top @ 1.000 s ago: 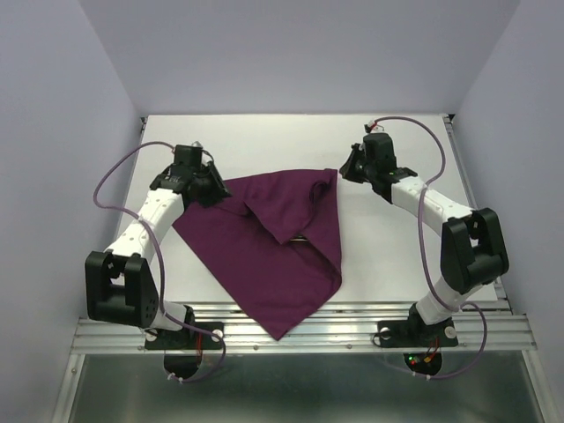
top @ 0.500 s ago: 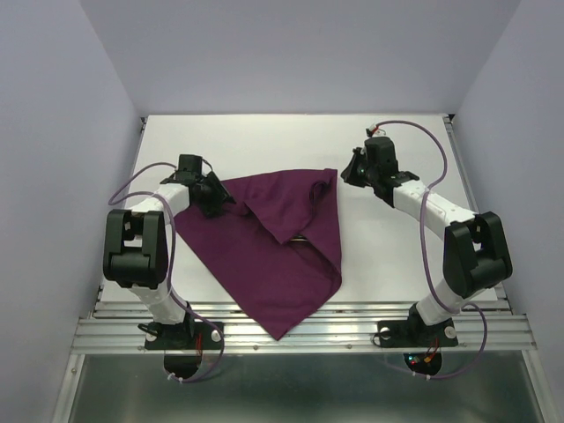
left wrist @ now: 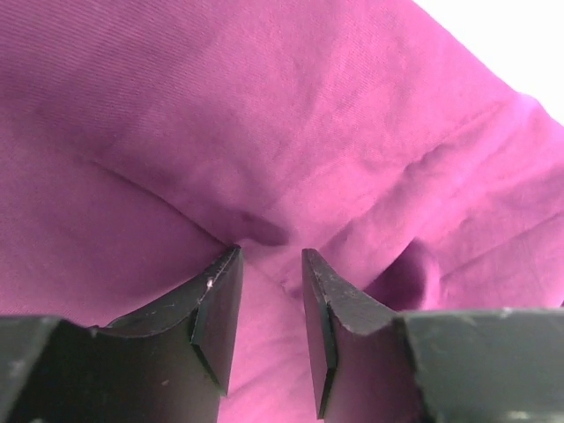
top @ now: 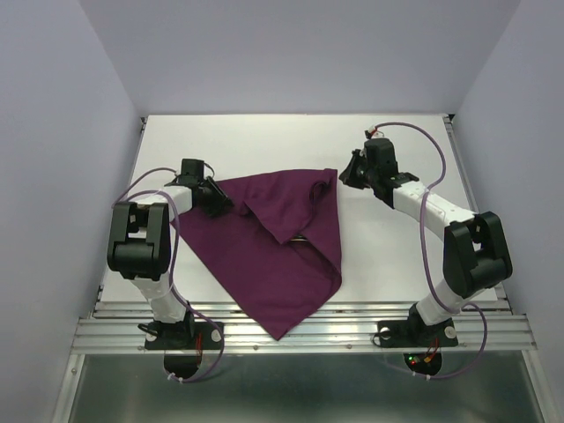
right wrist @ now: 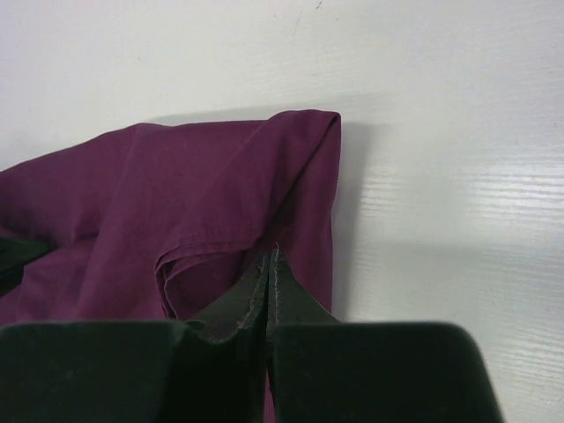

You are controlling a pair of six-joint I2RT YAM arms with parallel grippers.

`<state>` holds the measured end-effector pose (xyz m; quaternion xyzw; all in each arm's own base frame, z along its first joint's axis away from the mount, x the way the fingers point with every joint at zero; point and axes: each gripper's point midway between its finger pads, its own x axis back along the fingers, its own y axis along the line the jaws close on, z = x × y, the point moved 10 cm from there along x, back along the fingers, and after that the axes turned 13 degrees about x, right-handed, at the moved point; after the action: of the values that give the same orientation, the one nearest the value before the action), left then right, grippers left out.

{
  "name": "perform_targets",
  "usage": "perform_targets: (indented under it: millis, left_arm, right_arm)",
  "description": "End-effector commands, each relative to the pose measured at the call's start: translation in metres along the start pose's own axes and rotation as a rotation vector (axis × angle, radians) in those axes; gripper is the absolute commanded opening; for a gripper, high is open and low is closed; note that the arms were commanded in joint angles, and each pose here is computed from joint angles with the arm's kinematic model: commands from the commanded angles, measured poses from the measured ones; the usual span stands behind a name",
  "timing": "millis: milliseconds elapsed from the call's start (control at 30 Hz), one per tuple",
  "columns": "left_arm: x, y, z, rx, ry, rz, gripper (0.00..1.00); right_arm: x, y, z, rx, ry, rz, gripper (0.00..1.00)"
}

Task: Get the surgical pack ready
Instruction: Pack the surgical kit at the center of the board.

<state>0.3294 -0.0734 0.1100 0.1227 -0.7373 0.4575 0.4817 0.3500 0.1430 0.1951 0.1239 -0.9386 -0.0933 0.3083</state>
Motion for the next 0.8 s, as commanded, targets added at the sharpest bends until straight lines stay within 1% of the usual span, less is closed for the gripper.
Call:
perform_targets:
  millis: [0, 67, 100, 167, 233, 267, 333, 367, 400, 433, 533, 667, 767]
  left_arm:
    - [0.001, -0.01, -0.007, -0.021, -0.052, 0.014, 0.46]
    - [0.001, -0.009, -0.007, -0.02, -0.059, 0.011, 0.52]
    - [0.002, -0.009, -0.007, -0.024, -0.063, 0.011, 0.52]
    - [0.002, -0.01, -0.009, -0.025, -0.073, 0.011, 0.51]
    - [-0.002, -0.011, -0.01, -0.028, -0.072, 0.005, 0.47]
    - [-0.003, -0.011, -0.011, -0.029, -0.076, 0.0, 0.4]
    - [-0.008, -0.011, -0.013, -0.03, -0.078, -0.012, 0.31]
    - [-0.009, -0.011, -0.013, -0.034, -0.079, -0.017, 0.15]
    - [-0.01, -0.013, -0.014, -0.038, -0.076, -0.019, 0.05]
    - [-0.009, -0.012, -0.014, -0.04, -0.076, -0.026, 0.0]
    - [0.004, -0.027, -0.023, -0.059, -0.128, -0.006, 0.0]
    - [0.025, -0.044, -0.035, -0.075, -0.241, 0.01, 0.0]
    - [0.03, -0.056, -0.044, -0.089, -0.272, 0.015, 0.0]
  right_arm:
    - [0.006, 0.002, -0.005, -0.005, -0.042, -0.022, 0.01]
    - [0.006, 0.003, -0.005, -0.007, -0.043, -0.024, 0.01]
    - [0.006, 0.003, -0.005, -0.007, -0.042, -0.025, 0.01]
    - [0.007, 0.004, -0.007, -0.009, -0.044, -0.031, 0.01]
    - [0.007, 0.004, -0.007, -0.012, -0.047, -0.032, 0.01]
    - [0.008, 0.004, -0.008, -0.012, -0.048, -0.033, 0.01]
    - [0.007, 0.004, -0.008, -0.014, -0.048, -0.032, 0.01]
    - [0.008, 0.004, -0.008, -0.014, -0.048, -0.032, 0.01]
    - [0.008, 0.004, -0.007, -0.011, -0.045, -0.033, 0.01]
    - [0.008, 0.004, -0.007, -0.011, -0.044, -0.031, 0.01]
    - [0.009, 0.003, -0.004, -0.008, -0.035, -0.026, 0.01]
    - [0.01, 0.003, -0.003, -0.004, -0.033, -0.03, 0.01]
    - [0.007, 0.003, -0.002, -0.004, -0.025, -0.034, 0.01]
